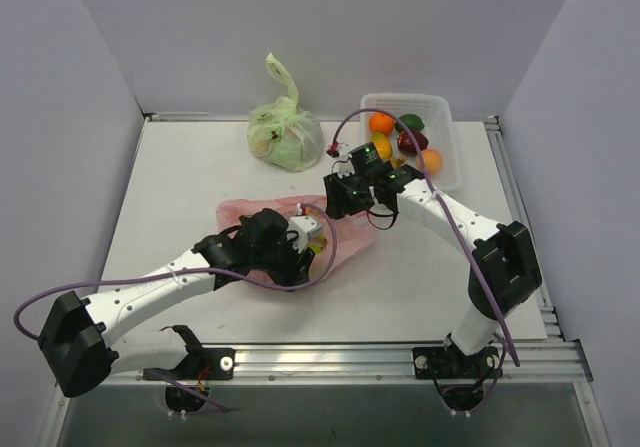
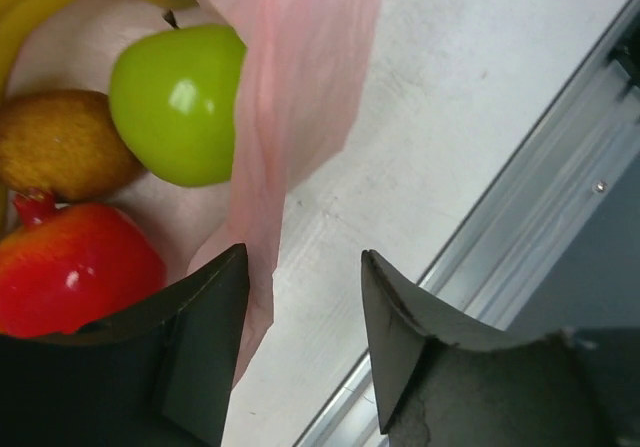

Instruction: Untie the knot of the plastic bag and take out the fruit

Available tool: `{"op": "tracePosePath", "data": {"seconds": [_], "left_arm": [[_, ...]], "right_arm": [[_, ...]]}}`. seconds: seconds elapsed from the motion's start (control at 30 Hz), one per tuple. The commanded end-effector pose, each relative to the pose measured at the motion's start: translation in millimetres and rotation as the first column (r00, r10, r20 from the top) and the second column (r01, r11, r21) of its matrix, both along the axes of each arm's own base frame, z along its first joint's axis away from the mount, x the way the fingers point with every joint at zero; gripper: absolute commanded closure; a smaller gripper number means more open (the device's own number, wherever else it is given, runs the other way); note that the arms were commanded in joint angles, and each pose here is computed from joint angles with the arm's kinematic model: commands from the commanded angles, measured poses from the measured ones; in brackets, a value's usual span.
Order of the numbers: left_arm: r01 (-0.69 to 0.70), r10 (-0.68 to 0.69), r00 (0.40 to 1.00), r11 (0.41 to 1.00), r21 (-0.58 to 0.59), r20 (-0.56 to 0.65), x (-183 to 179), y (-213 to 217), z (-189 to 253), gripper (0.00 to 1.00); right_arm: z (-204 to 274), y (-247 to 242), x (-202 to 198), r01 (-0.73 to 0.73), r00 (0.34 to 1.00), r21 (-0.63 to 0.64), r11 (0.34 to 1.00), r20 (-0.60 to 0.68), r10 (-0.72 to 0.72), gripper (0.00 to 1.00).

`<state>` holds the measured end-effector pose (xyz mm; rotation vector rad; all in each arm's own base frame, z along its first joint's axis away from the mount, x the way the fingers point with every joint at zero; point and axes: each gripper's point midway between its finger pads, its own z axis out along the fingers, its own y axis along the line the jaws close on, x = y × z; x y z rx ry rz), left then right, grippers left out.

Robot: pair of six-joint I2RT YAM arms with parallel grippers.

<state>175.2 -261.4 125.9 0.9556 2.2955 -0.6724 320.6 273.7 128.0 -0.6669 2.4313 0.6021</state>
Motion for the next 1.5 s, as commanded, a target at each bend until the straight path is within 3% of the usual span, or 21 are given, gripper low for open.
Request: {"op": "tracePosePath", "data": {"seconds": [0.0,0.07,0.2,0.3,0.37,0.5,0.57,0.7,0.83,1.0,1.13,1.3,1.47], "left_arm": [[0.033,-0.037,0.998,0.997,-0.075,-0.052,-26,-2,14,0.43],[0.061,-0.073,0.993,0.991,-0.116,-0.098,-44,-3,17,0.48],[0.08,-0.108,0.974,0.986,-0.146,-0.201,-72,-2,8,0.53],[0.102,-0.137,0.962,0.983,-0.156,-0.235,-87,-3,5,0.54],[0.097,-0.134,0.964,0.982,-0.163,-0.231,-87,-5,9,0.54],[0.067,-0.1,0.982,0.979,-0.193,-0.162,-74,-8,30,0.39],[0.059,-0.088,0.988,0.975,-0.213,-0.129,-69,-9,42,0.3],[0.041,-0.063,0.995,0.965,-0.259,-0.076,-61,-13,71,0.11],[-0.024,0.015,0.999,0.958,-0.287,-0.036,-50,-8,86,0.08],[-0.113,0.102,0.993,0.955,-0.274,-0.056,-45,0,76,0.1],[-0.176,0.15,0.98,0.96,-0.216,-0.131,-48,6,50,0.11],[-0.279,0.241,0.937,0.952,-0.127,-0.251,-57,15,13,0.11],[-0.316,0.274,0.912,0.944,-0.097,-0.306,-64,19,2,0.12]], "right_arm": [[6,-5,27,0.122,0.992,0.028,0.992,0.033,-0.123,0.62],[3,-11,38,0.204,0.979,0.019,0.979,0.024,-0.204,0.73],[3,-16,49,0.287,0.958,0.015,0.958,0.025,-0.287,0.78],[10,-13,46,0.287,0.958,0.035,0.957,0.019,-0.287,0.75],[23,-14,40,0.277,0.959,0.05,0.96,0.042,-0.279,0.63],[45,-14,16,0.237,0.966,0.043,0.97,0.098,-0.24,0.42],[64,-13,5,0.221,0.963,0.048,0.974,0.148,-0.226,0.36],[82,-6,-26,0.194,0.961,0.019,0.981,0.197,-0.194,0.34],[76,9,-61,0.165,0.975,0.049,0.985,0.145,-0.171,0.35],[21,10,-102,0.119,0.993,-0.025,0.993,0.01,-0.119,0.41],[-21,0,-131,0.122,0.983,-0.07,0.99,-0.131,-0.131,0.5],[-61,-25,-158,0.17,0.941,-0.147,0.974,-0.269,-0.204,0.51],[-54,-25,-156,0.157,0.942,-0.154,0.975,-0.273,-0.195,0.51]]}}
